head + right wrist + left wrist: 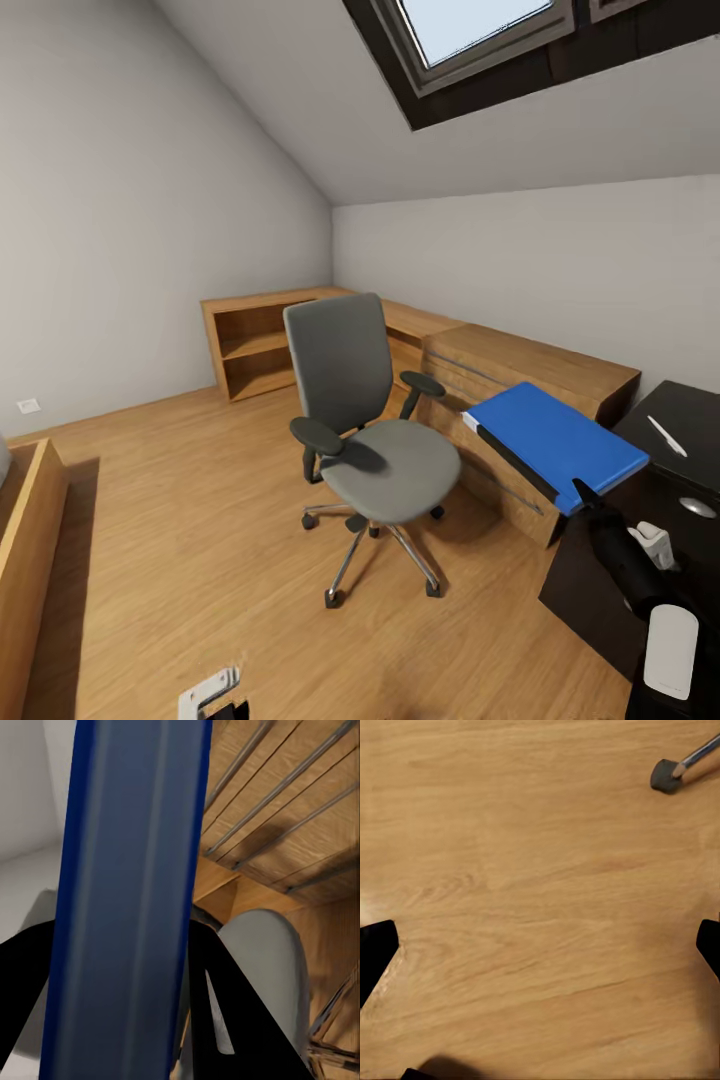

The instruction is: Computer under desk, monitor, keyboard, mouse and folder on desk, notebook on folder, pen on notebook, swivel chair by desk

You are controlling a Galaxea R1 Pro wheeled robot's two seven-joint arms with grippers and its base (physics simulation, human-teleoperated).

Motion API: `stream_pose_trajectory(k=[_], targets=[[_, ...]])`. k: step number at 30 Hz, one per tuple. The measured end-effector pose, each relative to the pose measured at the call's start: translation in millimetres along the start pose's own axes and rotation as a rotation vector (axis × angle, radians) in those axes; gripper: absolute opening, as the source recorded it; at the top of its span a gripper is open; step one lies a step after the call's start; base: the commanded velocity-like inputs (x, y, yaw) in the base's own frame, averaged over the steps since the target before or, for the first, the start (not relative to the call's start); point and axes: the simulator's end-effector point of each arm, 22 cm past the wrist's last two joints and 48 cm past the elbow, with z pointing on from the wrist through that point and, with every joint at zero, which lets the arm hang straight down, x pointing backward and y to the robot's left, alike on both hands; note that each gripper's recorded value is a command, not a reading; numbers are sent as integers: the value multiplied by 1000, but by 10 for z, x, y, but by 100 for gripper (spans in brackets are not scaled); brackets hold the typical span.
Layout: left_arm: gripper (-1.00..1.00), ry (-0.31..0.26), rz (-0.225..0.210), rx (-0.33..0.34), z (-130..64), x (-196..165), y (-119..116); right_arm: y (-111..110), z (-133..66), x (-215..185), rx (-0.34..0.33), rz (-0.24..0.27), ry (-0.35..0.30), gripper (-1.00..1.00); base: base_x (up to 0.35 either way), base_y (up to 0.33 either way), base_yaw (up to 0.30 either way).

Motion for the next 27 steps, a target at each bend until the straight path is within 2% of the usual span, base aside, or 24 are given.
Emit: stream_pose_trajectory(k=[3,5,8,15,27], targets=[[100,-15,56,-4,31,37,151,53,10,-26,0,0,0,-100,0,0,-219],[100,-42,70,1,38,26,185,89,18,-38,0,1,2,-100,0,0,-109],[100,-59,74,-8,34,60,241,148,28,-55,-2,3,6,-100,0,0,-40],[100,-32,83,-29,-22,189,316,280,51,-101,-4,8,10,-100,0,0,-5],[100,-4,97,-29,-191,188,259,497,83,-194,-5,11,12,-100,0,0,0]])
